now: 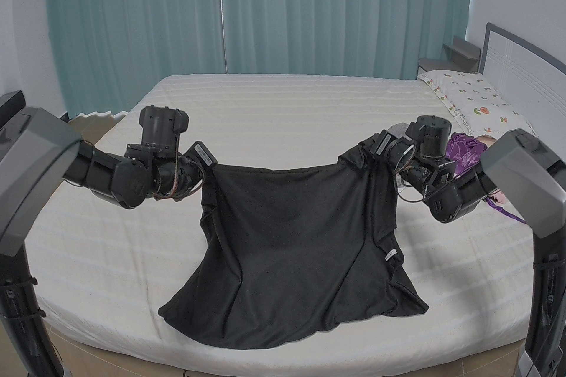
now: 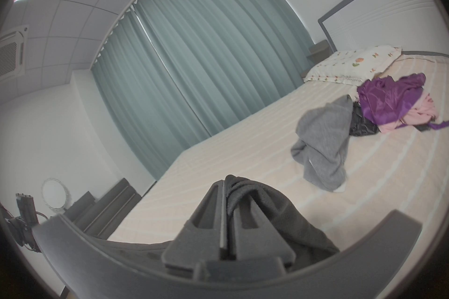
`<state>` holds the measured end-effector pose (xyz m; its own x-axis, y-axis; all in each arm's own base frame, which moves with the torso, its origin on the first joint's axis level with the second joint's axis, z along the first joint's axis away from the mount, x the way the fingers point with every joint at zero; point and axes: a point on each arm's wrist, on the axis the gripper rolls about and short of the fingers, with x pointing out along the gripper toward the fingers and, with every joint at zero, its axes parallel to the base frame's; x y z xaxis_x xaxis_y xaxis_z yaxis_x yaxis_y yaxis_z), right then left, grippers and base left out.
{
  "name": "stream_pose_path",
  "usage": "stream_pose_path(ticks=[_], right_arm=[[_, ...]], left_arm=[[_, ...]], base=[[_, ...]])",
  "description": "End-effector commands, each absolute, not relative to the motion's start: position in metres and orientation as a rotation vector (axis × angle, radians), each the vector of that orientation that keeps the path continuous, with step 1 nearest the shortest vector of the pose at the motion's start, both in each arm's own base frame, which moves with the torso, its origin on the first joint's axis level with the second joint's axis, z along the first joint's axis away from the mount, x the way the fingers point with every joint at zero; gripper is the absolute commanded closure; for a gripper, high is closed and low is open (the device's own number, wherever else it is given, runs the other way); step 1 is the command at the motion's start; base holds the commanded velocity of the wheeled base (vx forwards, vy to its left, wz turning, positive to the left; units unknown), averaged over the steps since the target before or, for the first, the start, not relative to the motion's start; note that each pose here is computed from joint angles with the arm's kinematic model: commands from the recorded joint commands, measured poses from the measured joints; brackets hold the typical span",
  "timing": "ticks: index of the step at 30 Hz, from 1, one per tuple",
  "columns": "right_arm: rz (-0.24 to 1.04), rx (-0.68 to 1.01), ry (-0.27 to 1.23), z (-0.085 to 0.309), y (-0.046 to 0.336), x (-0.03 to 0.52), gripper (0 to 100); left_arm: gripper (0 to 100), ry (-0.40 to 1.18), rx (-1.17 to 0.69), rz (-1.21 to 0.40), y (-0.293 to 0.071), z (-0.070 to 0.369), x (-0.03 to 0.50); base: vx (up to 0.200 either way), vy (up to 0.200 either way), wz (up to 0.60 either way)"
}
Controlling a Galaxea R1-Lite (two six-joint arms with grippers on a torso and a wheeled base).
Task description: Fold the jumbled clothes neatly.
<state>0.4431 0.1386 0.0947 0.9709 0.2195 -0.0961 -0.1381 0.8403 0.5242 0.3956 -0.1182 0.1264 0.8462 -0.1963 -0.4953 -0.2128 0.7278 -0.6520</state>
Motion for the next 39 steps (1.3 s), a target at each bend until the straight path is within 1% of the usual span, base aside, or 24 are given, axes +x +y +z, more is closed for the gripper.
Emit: stream_pose_path(ticks=[1, 5, 6, 7, 11, 12, 13, 16, 20, 21, 22, 23, 25, 27, 31, 36, 39], right_arm=[[0.129, 0.518, 0.233, 0.034, 0.142, 0.458, 100], [0.108, 0.512, 0.241, 0.022, 0.143, 0.463, 100], [0.103, 0.508, 0.250, 0.017, 0.142, 0.463, 100], [0.102, 0.503, 0.257, 0.011, 0.142, 0.464, 0], [0.086, 0.490, 0.305, -0.012, 0.142, 0.466, 0], [0.086, 0.489, 0.306, -0.013, 0.142, 0.466, 0], [0.077, 0.485, 0.326, -0.023, 0.141, 0.466, 0], [0.046, 0.482, 0.325, -0.027, 0.130, 0.469, 0], [-0.015, 0.514, 0.197, -0.009, 0.118, 0.488, 0], [-0.016, 0.516, 0.186, -0.007, 0.118, 0.489, 0], [-0.058, 0.524, 0.140, -0.005, 0.112, 0.497, 0], [-0.067, 0.524, 0.136, -0.005, 0.109, 0.499, 0], [-0.077, 0.519, 0.155, -0.009, 0.107, 0.497, 0], [-0.087, 0.510, 0.200, -0.016, 0.103, 0.489, 0], [-0.062, 0.510, 0.247, -0.017, 0.102, 0.478, 0], [0.026, 0.586, 0.339, -0.001, 0.101, 0.451, 0], [0.070, 0.602, 0.410, -0.003, 0.101, 0.435, 0]], left_arm=[[100, 0.656, -0.751, 0.062, -0.120, 0.072, 0.414], [100, 0.658, -0.749, 0.065, -0.122, 0.053, 0.420], [0, 0.664, -0.748, 0.066, -0.122, 0.047, 0.422], [0, 0.667, -0.750, 0.069, -0.123, 0.042, 0.424], [0, 0.693, -0.756, 0.087, -0.126, 0.022, 0.432], [0, 0.693, -0.756, 0.087, -0.126, 0.022, 0.432], [0, 0.705, -0.751, 0.097, -0.127, 0.013, 0.434], [0, 0.684, -0.754, 0.118, -0.121, 0.012, 0.438], [0, 0.615, -0.755, 0.179, -0.110, 0.012, 0.447], [0, 0.613, -0.754, 0.183, -0.109, 0.012, 0.447], [0, 0.583, -0.749, 0.214, -0.105, 0.009, 0.450], [0, 0.570, -0.750, 0.223, -0.103, 0.008, 0.451], [0, 0.552, -0.755, 0.229, -0.100, 0.007, 0.453], [0, 0.573, -0.757, 0.241, -0.095, 0.004, 0.449], [0, 0.604, -0.760, 0.244, -0.088, 0.002, 0.442], [0, 0.671, -0.829, 0.184, -0.070, 0.023, 0.415], [0, 0.720, -0.878, 0.158, -0.064, 0.032, 0.394]], base=[[0.000, 0.000, 0.00], [0.000, 0.000, 0.00], [0.000, 0.000, 0.00], [0.000, 0.000, 0.00], [0.000, 0.000, 0.00], [0.000, 0.000, 0.00], [0.000, 0.000, 0.00], [0.000, 0.000, 0.00], [0.000, 0.000, 0.00], [0.000, 0.000, 0.00], [0.000, 0.000, 0.00], [0.000, 0.000, 0.00], [0.000, 0.000, 0.00], [0.000, 0.000, 0.00], [0.000, 0.000, 0.00], [0.000, 0.000, 0.00], [0.000, 0.000, 0.00]])
